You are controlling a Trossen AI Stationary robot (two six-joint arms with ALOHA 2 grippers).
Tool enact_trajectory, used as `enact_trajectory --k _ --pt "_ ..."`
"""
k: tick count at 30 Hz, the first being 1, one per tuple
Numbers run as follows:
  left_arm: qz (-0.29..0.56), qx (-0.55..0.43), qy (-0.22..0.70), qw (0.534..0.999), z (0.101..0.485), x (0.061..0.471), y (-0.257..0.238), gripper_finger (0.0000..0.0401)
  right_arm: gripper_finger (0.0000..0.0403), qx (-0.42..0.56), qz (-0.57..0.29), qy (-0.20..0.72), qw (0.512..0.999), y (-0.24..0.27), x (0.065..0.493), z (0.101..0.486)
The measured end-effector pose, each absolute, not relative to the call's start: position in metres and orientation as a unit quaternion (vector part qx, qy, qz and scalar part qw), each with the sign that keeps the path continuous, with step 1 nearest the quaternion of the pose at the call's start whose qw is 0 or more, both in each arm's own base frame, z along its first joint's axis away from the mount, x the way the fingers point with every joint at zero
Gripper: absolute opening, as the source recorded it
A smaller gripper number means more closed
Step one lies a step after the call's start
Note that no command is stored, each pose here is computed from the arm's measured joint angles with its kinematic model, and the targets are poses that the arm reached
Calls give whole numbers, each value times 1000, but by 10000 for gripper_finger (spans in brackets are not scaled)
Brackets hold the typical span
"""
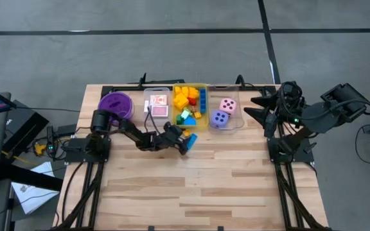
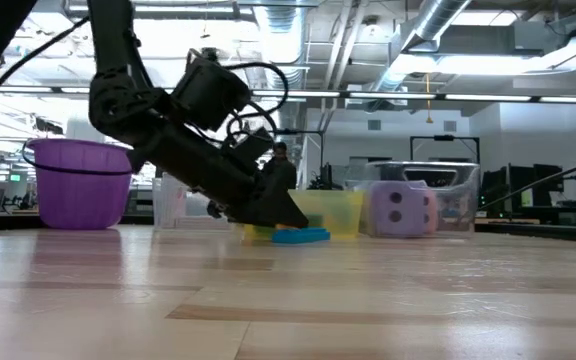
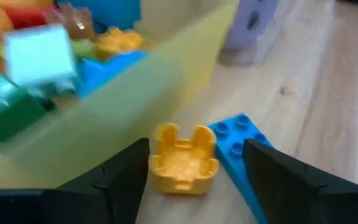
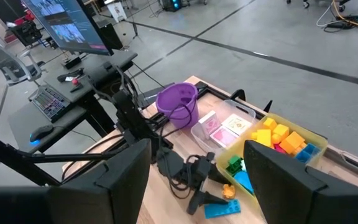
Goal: Pick & Place Toys
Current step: Put the yellow gamepiece into the yellow bin
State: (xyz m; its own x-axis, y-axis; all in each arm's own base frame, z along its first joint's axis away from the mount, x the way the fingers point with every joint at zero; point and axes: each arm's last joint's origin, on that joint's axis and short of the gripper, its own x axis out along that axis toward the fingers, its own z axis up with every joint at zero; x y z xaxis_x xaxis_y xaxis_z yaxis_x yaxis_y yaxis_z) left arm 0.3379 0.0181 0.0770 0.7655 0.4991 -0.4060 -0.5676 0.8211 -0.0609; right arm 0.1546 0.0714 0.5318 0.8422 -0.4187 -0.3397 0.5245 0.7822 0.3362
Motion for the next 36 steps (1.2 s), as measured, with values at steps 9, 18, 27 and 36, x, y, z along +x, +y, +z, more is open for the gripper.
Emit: enact_trajectory --k 9,18,27,36 --pt "285 -101 197 933 74 346 16 211 250 224 -241 128 936 72 155 532" --pt "291 -145 184 928 74 345 10 123 250 220 -241 129 937 72 155 532" --pt "261 -127 138 947 114 345 -12 141 250 217 -229 133 940 75 153 532" --pt "325 -67 69 941 170 337 20 139 250 198 -221 136 945 78 152 532"
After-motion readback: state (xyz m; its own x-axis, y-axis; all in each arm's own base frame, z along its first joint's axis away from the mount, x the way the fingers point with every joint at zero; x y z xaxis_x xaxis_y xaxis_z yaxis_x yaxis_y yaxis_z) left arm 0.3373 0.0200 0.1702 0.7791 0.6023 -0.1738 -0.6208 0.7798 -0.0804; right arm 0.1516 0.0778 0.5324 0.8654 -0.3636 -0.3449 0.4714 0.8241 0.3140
